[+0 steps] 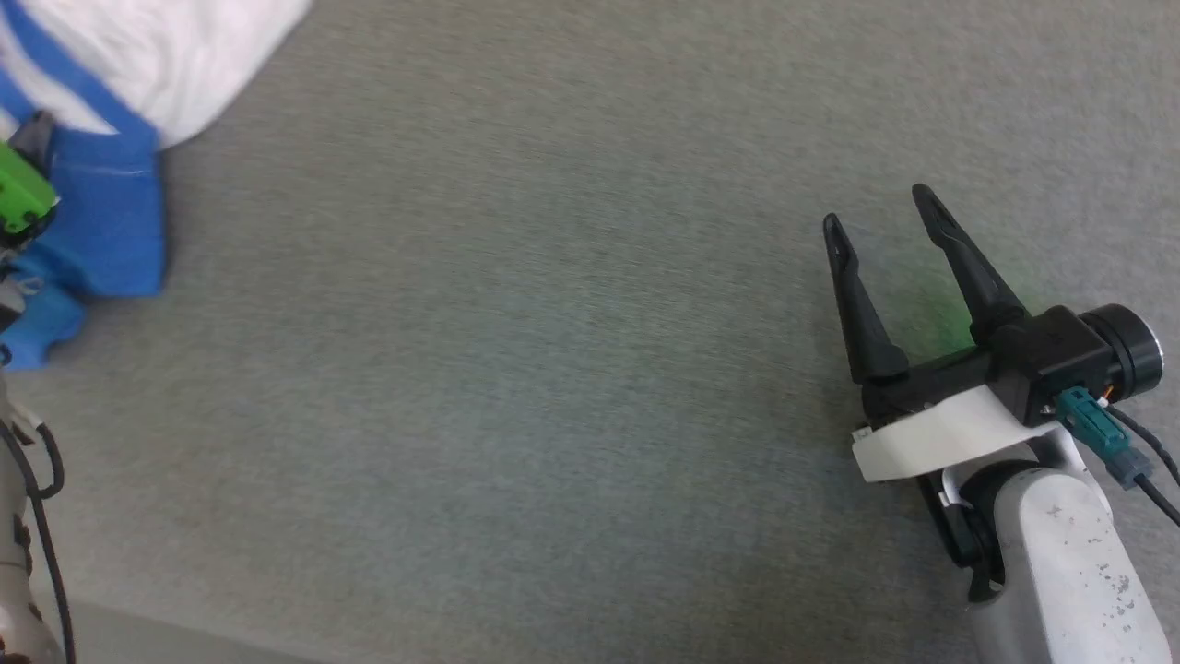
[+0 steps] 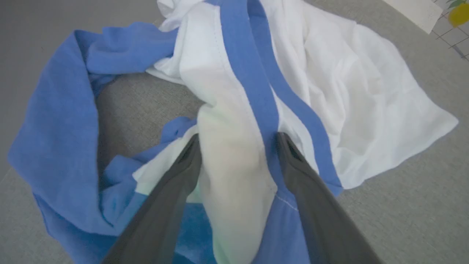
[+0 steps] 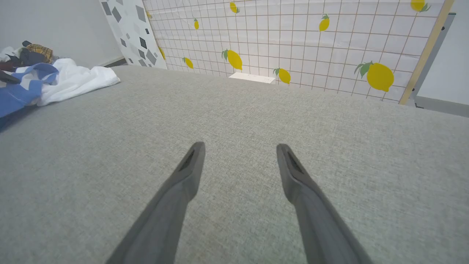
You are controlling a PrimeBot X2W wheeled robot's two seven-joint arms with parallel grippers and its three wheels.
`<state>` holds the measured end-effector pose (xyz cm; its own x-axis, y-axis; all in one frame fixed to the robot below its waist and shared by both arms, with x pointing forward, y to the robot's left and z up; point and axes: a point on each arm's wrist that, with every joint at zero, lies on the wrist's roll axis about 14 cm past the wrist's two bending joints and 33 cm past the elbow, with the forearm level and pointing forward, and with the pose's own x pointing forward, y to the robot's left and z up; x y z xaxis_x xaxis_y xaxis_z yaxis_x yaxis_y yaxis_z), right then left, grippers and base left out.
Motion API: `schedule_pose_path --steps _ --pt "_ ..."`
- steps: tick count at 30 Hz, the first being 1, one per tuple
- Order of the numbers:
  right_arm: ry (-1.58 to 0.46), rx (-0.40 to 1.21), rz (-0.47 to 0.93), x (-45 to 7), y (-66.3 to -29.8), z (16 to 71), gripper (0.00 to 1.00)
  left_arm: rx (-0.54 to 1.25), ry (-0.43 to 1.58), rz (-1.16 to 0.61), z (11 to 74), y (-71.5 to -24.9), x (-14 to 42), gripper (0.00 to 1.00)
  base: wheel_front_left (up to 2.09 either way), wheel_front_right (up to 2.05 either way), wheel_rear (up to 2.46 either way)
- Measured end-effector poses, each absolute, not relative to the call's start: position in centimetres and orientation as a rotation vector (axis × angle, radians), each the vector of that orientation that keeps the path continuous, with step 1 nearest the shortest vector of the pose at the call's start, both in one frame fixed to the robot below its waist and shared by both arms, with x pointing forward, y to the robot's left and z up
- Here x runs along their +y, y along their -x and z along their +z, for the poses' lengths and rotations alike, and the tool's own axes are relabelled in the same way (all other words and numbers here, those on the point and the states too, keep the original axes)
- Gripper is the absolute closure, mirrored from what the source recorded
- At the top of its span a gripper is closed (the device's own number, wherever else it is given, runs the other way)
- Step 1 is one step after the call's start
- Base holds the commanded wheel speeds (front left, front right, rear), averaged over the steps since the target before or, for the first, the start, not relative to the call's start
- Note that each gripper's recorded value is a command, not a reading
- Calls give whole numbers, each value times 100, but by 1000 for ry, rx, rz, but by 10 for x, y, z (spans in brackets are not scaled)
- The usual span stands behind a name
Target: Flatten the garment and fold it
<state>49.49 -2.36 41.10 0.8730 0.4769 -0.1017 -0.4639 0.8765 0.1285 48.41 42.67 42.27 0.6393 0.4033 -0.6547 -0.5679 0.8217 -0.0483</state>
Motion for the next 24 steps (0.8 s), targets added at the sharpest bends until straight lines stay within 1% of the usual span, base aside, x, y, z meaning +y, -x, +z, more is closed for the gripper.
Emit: schedule_pose_path --steps 3,5,6,7,8,9,12,15,18,22,24 --pt "-93 158 458 -38 -495 398 0 747 292 589 394 -484 421 0 0 0 0" --pt "-87 175 437 -46 -495 392 0 759 300 608 382 -485 420 0 0 0 0" --pt "-83 178 427 -50 -495 390 0 764 300 607 379 -487 419 12 0 0 0" --pt "-78 182 413 -55 -495 388 0 770 295 603 375 -489 418 53 0 0 0" --pt "-75 183 407 -58 -495 387 0 774 288 599 373 -490 417 88 0 0 0" --pt "-73 181 401 -61 -494 388 0 766 279 593 374 -492 417 100 0 0 0" --pt "-63 174 388 -66 -493 392 0 686 203 558 389 -499 418 100 0 0 0" --pt "-52 165 371 -73 -490 399 0 521 6 534 428 -512 428 100 0 0 0" --pt "-56 149 356 -78 -483 410 0 343 -147 491 481 -526 432 100 0 0 0" --pt "-65 119 329 -86 -471 428 0 135 -269 412 556 -541 418 100 0 0 0" --pt "-71 100 307 -94 -462 440 0 27 -311 354 603 -546 403 100 0 0 0"
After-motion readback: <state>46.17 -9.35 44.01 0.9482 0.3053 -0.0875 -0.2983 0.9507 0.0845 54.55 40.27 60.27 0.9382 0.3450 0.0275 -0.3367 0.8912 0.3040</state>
